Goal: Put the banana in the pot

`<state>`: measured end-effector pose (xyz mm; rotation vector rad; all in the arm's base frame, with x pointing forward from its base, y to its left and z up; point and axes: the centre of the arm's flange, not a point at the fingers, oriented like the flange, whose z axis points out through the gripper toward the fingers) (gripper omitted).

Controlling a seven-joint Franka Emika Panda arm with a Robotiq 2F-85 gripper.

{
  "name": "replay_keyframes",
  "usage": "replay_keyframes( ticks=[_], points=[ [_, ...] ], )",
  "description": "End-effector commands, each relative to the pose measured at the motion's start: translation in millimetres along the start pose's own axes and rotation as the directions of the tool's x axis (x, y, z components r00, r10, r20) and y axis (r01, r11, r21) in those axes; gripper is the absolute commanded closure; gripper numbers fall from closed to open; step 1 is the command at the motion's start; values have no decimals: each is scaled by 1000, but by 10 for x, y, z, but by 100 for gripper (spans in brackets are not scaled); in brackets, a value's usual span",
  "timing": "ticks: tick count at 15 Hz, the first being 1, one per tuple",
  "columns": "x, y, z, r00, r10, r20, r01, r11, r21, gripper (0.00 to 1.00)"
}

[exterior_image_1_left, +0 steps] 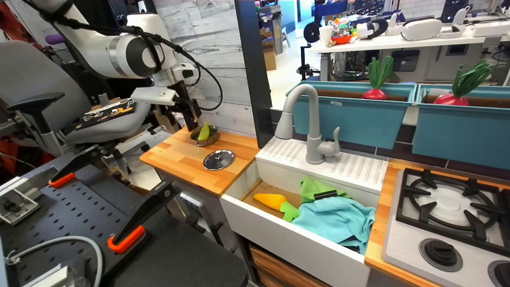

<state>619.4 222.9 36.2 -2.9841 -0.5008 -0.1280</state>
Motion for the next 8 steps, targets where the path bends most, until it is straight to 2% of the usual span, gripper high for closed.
replay_keyframes(
  ticks=[1,3,4,8],
  points=[
    [-412,-364,-411,996,-89,22,88,996,33,0],
    [-586,-573,-488,989,-133,61,131,991,36,0],
    [-299,-439,-228,995,-89,40,87,996,37,0],
    [-338,-473,-242,995,-94,47,92,995,35,0]
  ],
)
